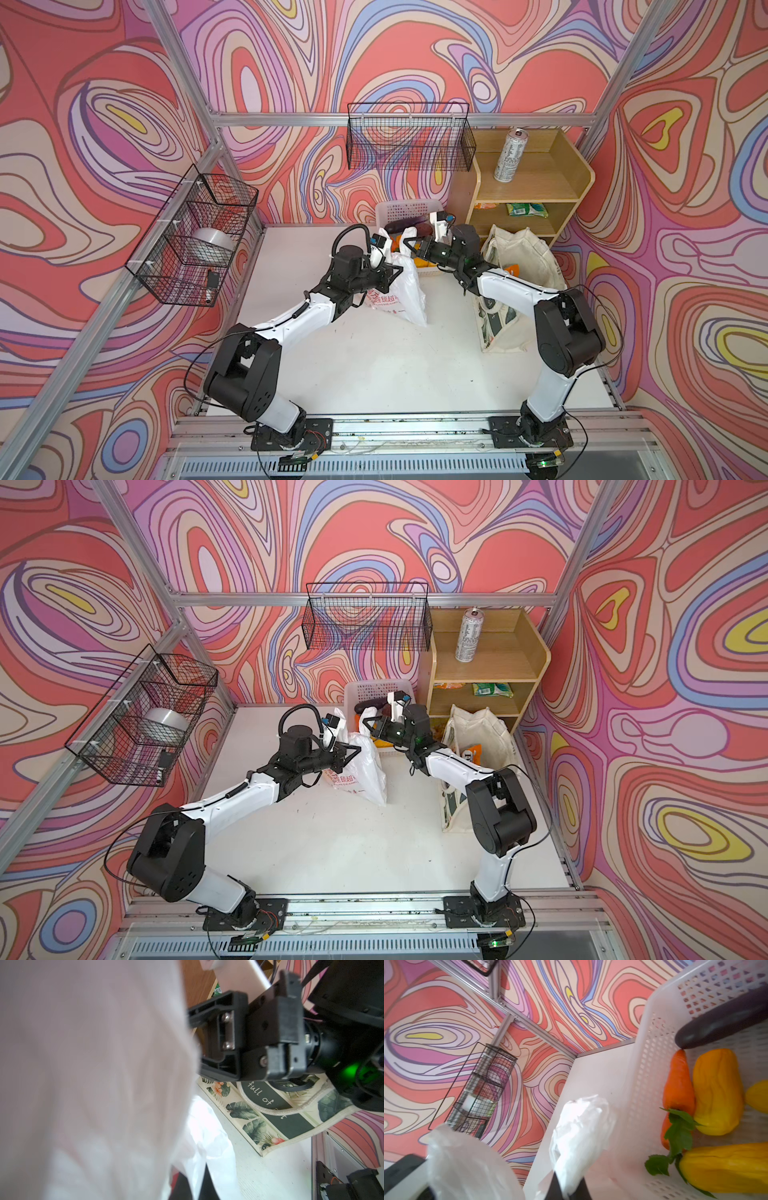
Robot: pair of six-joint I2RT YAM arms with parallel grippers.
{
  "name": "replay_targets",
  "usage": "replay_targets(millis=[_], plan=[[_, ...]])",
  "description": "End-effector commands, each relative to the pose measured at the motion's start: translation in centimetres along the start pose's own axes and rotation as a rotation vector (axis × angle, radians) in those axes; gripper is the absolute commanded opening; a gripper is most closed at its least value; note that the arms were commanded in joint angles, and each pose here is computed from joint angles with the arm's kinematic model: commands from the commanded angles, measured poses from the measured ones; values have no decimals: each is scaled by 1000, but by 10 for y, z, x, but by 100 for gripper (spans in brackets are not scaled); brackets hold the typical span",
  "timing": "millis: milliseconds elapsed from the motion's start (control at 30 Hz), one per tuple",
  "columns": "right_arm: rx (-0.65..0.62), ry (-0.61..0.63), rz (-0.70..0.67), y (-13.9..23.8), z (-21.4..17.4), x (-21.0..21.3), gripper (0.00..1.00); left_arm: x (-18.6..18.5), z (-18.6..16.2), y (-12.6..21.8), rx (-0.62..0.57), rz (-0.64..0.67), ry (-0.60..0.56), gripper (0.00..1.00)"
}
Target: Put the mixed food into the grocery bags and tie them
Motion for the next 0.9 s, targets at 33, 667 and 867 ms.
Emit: replay_targets(millis=[33,667,867], plan=[[-16,105,119,22,-5,37,0,-2,21,1,-38,-103,-13,0],[116,190,128,-1,-39,48,60,-2,23,-1,30,-220,-7,0],[135,208,56,-6,-43,40,61,-4,24,0,30,-236,-24,0]])
Point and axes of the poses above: each gripper's point midway between its finger pads, its own y axis back along the fingers, its own x axis along the line the jaws close on, z = x × y, the point moved 9 cm from there along y, back along the fingers, and after that the axes turned 10 degrees about -y, right-handed, at the moved point
